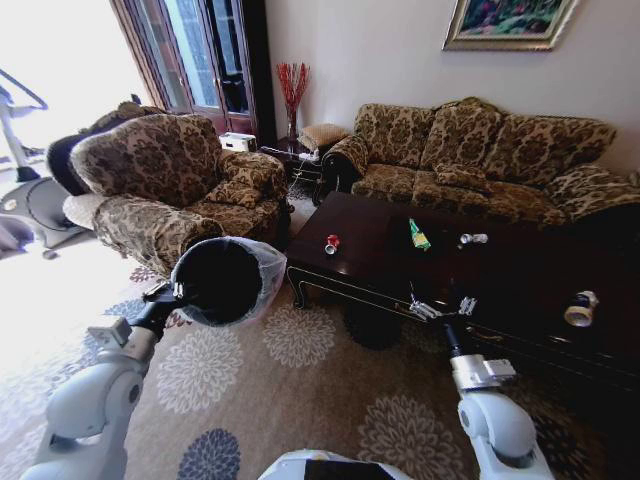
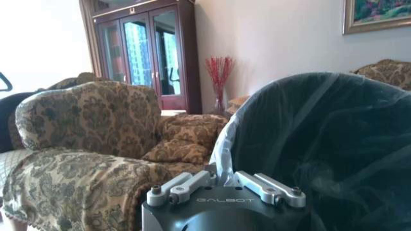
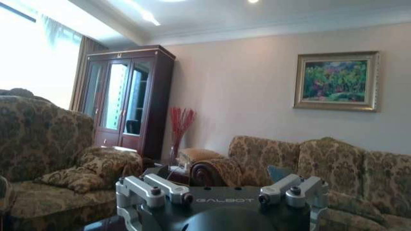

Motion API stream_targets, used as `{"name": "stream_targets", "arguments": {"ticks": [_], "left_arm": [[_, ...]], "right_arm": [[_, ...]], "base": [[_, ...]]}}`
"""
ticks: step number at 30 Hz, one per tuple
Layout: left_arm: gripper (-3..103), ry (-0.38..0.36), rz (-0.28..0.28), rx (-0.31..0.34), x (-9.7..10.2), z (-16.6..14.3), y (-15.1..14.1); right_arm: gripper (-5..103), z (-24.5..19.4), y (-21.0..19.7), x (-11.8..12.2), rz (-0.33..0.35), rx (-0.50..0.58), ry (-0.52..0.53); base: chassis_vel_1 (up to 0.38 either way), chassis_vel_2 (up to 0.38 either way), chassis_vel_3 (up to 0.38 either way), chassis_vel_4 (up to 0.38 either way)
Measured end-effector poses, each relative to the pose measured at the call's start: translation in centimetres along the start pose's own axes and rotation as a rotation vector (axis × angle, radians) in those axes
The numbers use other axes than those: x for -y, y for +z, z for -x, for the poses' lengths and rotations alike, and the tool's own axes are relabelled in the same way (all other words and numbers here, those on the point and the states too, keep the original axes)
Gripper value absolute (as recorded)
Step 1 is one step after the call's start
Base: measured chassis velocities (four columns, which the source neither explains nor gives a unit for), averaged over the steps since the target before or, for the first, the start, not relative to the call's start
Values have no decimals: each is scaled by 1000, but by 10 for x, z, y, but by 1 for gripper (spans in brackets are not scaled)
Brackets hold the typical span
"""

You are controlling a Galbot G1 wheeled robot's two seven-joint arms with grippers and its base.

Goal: Move to the front of the table and place the trash on the table into the trash bin.

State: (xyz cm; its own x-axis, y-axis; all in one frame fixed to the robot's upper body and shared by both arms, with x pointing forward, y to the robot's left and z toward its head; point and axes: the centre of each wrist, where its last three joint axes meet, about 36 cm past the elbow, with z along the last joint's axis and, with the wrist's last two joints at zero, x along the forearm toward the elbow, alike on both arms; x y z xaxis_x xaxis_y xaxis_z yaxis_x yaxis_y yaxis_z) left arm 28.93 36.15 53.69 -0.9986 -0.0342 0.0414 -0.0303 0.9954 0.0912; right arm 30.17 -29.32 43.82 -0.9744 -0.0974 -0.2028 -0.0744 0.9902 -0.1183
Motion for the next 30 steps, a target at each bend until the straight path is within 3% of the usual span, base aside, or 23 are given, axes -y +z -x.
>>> {"name": "stream_targets", "arguments": {"ticks": [8,19,30], "left_arm": [[2,24,-26,12,2,-1,3],[2,22,-16,14,2,-5,3],[2,28,-6,17,5,-5,2]], "right_arm": [[100,-1,2,3,0,9,-19],[100,-2,6,1,12,18,-31],[100,-1,9,-2,16,14,-46]], "base": [[0,0,0,0],[-35,51,35,-53],[-219,213,215,-212]]}}
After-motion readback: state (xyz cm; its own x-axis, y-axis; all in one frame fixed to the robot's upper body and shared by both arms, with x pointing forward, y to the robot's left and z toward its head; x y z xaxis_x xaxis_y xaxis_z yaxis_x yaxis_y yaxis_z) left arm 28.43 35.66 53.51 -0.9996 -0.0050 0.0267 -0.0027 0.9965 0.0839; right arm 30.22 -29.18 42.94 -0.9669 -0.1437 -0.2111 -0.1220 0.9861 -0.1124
